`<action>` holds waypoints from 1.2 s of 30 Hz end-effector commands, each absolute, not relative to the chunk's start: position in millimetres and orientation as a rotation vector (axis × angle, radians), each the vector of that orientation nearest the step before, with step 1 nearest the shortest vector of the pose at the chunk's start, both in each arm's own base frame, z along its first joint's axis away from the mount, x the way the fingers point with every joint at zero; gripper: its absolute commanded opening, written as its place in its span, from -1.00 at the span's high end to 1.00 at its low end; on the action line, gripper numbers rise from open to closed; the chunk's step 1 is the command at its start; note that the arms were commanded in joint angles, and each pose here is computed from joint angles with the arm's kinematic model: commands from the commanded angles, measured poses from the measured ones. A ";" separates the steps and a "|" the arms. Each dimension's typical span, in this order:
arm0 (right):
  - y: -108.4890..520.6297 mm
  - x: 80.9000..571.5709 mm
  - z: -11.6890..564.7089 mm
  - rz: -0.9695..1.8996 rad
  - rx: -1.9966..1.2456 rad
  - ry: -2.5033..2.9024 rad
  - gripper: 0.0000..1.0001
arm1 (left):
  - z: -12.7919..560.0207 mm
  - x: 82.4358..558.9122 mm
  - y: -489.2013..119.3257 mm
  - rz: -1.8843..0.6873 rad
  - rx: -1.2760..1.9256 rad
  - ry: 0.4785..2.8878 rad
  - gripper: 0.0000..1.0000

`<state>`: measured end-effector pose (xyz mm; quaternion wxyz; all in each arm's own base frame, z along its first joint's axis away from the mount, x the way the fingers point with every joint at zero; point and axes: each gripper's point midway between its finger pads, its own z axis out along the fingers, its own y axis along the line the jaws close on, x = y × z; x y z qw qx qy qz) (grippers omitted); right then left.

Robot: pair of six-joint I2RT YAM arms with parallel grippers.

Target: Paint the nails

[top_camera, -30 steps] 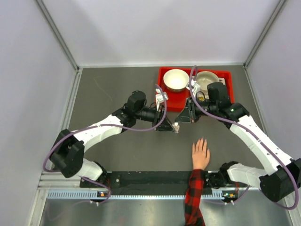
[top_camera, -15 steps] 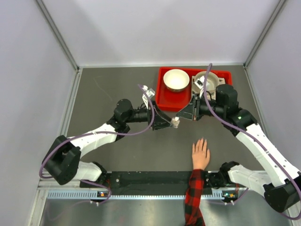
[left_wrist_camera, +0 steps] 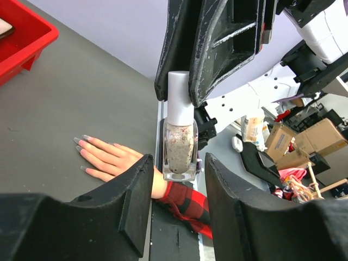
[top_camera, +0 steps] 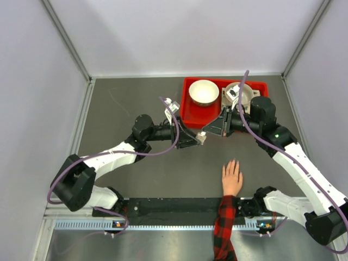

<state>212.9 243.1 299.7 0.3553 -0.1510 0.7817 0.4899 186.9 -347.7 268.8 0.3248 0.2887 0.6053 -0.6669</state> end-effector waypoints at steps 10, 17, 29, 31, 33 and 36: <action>249.9 218.2 309.6 1.256 -0.412 1.967 1.00 | 294.6 191.7 -353.9 -1.735 0.759 1.484 0.09; 250.8 219.1 310.3 1.229 -0.420 1.966 1.00 | 292.4 193.0 -360.8 -1.745 0.764 1.501 0.18; 246.1 217.3 314.4 1.206 -0.410 1.949 1.00 | 288.5 191.1 -359.6 -1.747 0.764 1.513 0.31; 247.3 216.5 315.2 1.219 -0.412 1.946 1.00 | 292.6 190.9 -360.4 -1.756 0.770 1.492 0.52; 247.6 214.3 315.7 1.225 -0.418 1.949 1.00 | 293.3 191.6 -361.1 -1.756 0.774 1.487 0.88; 244.4 214.8 318.3 1.186 -0.435 1.972 0.81 | 294.2 198.8 -359.7 -1.655 0.792 1.448 1.00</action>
